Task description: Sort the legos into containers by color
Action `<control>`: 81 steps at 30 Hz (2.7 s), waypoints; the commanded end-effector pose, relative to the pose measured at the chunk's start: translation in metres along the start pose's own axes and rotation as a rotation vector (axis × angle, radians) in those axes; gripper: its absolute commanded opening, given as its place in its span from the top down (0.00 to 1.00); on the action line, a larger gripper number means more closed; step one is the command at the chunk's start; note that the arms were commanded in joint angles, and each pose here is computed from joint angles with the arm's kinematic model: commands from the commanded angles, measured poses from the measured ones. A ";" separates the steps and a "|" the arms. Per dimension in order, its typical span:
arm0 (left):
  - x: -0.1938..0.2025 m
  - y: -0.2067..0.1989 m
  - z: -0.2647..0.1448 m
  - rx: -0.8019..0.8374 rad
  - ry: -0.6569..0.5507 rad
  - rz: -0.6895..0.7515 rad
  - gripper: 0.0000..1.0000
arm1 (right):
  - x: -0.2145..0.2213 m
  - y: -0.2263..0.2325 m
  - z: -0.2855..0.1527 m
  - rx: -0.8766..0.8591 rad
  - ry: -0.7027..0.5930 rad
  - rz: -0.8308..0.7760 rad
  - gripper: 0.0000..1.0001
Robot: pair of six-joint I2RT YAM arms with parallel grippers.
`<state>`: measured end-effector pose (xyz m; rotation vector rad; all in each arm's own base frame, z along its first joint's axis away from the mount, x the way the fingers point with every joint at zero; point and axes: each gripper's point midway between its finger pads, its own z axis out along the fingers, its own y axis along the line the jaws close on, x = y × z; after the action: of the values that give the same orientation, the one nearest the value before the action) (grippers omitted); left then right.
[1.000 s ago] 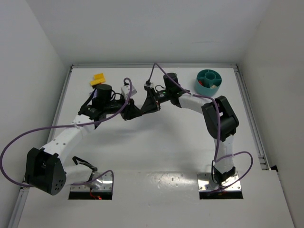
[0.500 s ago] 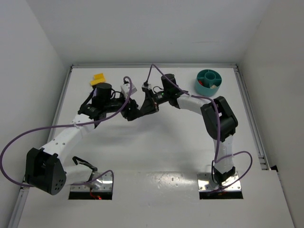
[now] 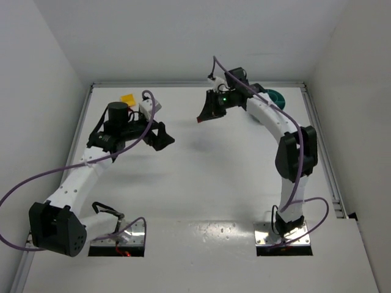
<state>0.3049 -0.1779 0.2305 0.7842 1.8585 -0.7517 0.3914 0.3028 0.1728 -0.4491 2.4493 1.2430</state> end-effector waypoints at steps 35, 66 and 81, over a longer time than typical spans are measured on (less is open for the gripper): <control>0.006 0.116 -0.016 -0.543 0.119 -0.159 0.00 | -0.081 -0.260 -0.201 1.075 -0.164 -0.083 0.98; 0.058 0.285 0.007 -0.850 0.307 -0.377 0.56 | -0.080 -0.173 -0.200 0.842 -0.239 -0.138 0.56; 0.069 0.341 0.020 -1.088 0.302 -0.412 0.35 | -0.080 -0.177 -0.191 0.815 -0.230 -0.137 0.56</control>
<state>0.5443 0.0229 0.0960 -0.1569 2.3705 0.1893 0.5015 0.0514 0.1869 -0.2115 2.4333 0.1397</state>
